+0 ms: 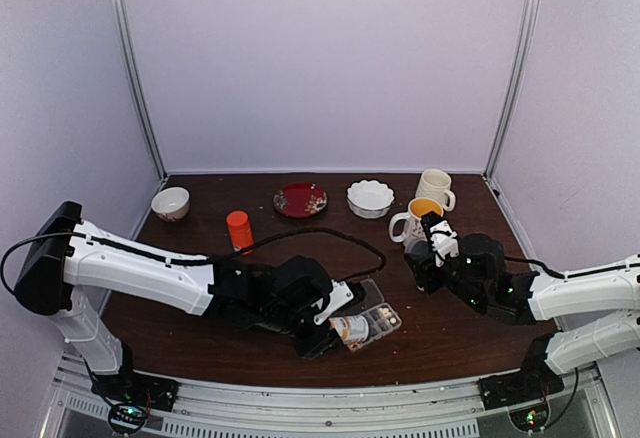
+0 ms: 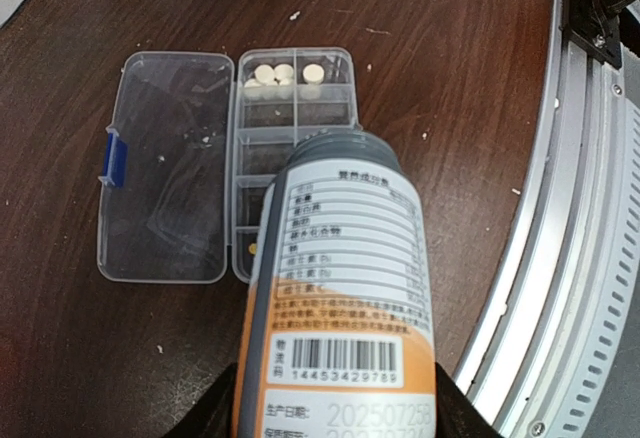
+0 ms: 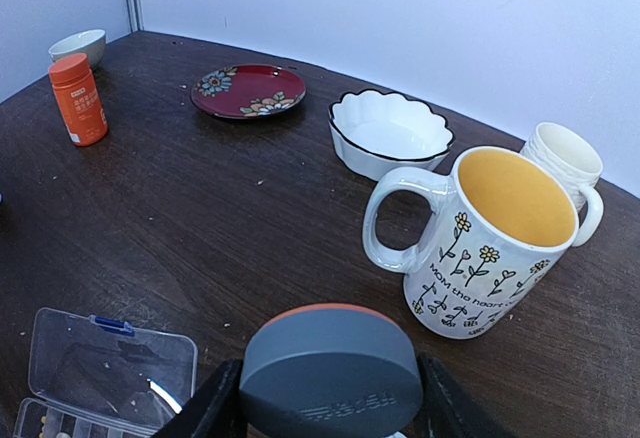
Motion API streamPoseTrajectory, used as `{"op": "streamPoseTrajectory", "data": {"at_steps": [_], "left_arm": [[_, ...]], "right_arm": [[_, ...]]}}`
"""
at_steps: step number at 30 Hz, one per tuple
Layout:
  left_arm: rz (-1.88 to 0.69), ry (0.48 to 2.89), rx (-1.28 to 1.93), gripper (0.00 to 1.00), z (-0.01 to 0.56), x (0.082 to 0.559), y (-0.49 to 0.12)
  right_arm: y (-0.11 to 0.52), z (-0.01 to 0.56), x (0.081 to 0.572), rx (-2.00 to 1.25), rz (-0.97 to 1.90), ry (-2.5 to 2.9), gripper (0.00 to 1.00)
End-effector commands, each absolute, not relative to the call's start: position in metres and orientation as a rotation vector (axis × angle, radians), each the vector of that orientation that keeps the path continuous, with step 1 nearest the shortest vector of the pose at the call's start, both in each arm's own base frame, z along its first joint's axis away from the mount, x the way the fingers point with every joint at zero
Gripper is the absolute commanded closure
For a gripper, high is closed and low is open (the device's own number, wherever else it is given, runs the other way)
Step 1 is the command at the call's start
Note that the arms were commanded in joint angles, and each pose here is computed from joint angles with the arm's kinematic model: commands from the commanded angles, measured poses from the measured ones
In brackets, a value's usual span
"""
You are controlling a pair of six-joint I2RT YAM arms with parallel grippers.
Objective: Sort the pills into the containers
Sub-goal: Pour the pill into the compartment of the pill container.
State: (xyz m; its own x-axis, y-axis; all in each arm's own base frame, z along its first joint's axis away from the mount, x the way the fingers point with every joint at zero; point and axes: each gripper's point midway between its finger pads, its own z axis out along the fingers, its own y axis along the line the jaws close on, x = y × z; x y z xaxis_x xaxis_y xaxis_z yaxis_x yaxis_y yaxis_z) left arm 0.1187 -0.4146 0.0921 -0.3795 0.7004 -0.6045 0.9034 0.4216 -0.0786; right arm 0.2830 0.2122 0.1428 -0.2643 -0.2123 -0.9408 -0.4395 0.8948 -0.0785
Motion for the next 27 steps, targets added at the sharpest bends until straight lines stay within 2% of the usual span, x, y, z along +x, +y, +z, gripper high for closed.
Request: {"op": "streamPoseTrajectory", "data": {"at_steps": [1, 10, 27], "left_arm": [[-0.577, 2.165, 1.331, 1.00, 0.097, 0.120, -0.424], [-0.492, 2.186, 1.369, 1.00, 0.095, 0.124, -0.424], [-0.540, 2.174, 1.345, 1.00, 0.100, 0.122, -0.426]], "right_arm": [[0.213, 0.158, 0.288, -0.456, 0.242, 1.819, 1.00], [0.213, 0.158, 0.288, -0.455, 0.243, 1.821, 1.00], [0.213, 0.157, 0.288, -0.458, 0.246, 1.824, 1.00]]}}
